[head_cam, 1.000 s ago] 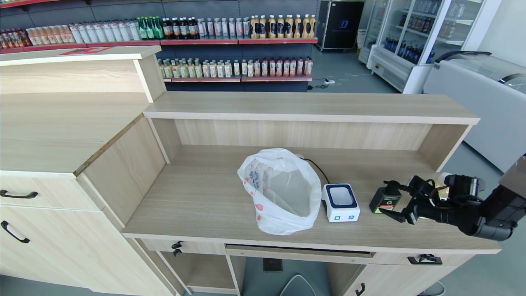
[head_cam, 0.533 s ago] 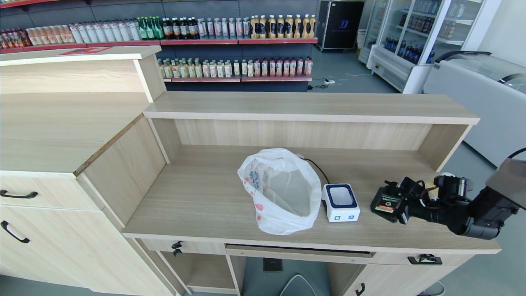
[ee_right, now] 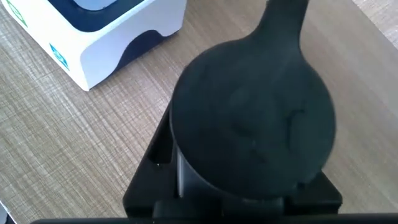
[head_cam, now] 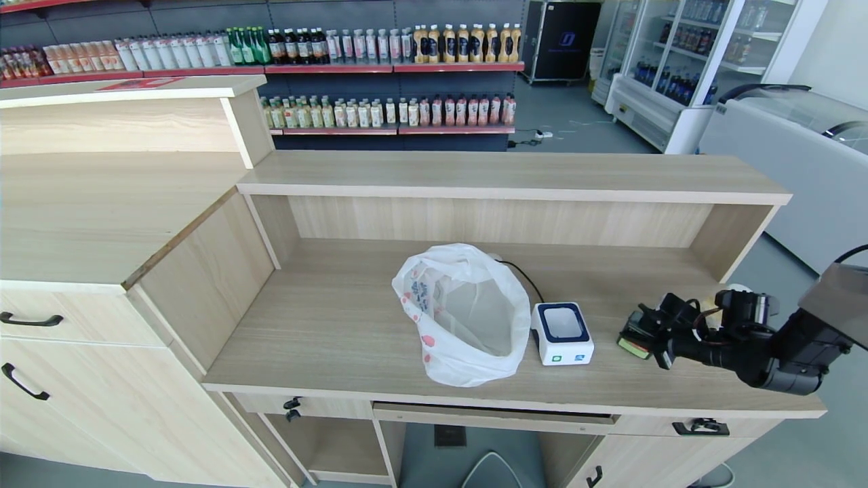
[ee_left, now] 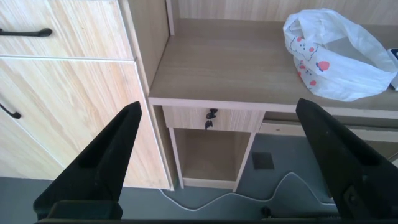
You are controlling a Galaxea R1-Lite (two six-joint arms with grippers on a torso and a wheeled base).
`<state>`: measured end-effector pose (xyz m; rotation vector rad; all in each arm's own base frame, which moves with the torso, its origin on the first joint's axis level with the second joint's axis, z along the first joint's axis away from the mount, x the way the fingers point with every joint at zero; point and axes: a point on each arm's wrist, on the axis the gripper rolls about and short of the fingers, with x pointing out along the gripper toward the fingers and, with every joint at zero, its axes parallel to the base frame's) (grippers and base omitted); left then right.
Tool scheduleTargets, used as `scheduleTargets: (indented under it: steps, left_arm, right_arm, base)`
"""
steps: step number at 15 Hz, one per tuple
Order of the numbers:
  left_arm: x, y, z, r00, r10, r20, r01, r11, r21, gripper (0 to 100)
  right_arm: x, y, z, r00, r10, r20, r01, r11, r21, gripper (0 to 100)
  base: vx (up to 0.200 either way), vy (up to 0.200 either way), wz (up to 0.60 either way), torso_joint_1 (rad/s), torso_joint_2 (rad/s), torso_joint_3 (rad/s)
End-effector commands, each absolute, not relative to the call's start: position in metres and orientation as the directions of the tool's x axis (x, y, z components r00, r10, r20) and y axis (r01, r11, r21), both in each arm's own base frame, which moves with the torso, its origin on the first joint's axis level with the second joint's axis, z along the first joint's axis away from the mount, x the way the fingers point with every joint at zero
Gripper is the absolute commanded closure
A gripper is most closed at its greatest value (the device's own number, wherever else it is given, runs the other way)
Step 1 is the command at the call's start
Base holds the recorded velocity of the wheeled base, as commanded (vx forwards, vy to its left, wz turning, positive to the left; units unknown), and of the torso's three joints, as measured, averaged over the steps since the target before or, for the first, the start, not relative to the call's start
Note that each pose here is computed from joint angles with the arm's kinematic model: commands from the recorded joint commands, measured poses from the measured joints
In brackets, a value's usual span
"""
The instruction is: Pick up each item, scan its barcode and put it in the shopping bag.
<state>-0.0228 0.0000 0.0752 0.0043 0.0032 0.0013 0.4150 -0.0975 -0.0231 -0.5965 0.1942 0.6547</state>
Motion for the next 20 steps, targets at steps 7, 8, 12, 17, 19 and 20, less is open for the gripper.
scheduleTargets:
  steps: [7,8,12,17,19,20]
  left_arm:
    - [-0.023,0.0,0.075,1.0,0.002,-0.003,-0.002,1.0,0.005,0]
    - [-0.023,0.0,0.075,1.0,0.002,-0.003,-0.002,1.0,0.005,0]
    - [-0.023,0.0,0.075,1.0,0.002,-0.003,-0.002,1.0,0.005,0]
    - [-0.023,0.0,0.075,1.0,0.002,-0.003,-0.002,1.0,0.005,0]
    - [-0.023,0.0,0.075,1.0,0.002,-0.003,-0.002,1.0,0.005,0]
    - [-0.023,0.0,0.075,1.0,0.002,-0.003,-0.002,1.0,0.005,0]
  right_arm:
    - [0.316,-0.107,0.11,0.845,0.492,-0.209,-0.5,0.589,-0.635,100]
    - [0.305,-0.11,0.118,0.858,0.474,-0.198,-0.47,0.566,-0.677,100]
    - [0.223,-0.102,0.174,0.804,0.588,-0.086,-0.197,0.127,-0.972,100]
    - [0.195,-0.04,0.21,0.614,0.789,-0.011,0.289,-0.238,-0.927,100]
    - [0.191,0.007,0.218,0.497,0.868,0.005,0.448,-0.252,-0.857,100]
    - [0.187,0.022,0.22,0.47,0.883,0.011,0.502,-0.257,-0.826,100]
  base:
    - [0.0,0.0,0.0,0.0,0.0,0.0]
    - [0.0,0.0,0.0,0.0,0.0,0.0]
    - [0.0,0.0,0.0,0.0,0.0,0.0]
    - [0.0,0.0,0.0,0.0,0.0,0.0]
    - [0.0,0.0,0.0,0.0,0.0,0.0]
    - [0.0,0.0,0.0,0.0,0.0,0.0]
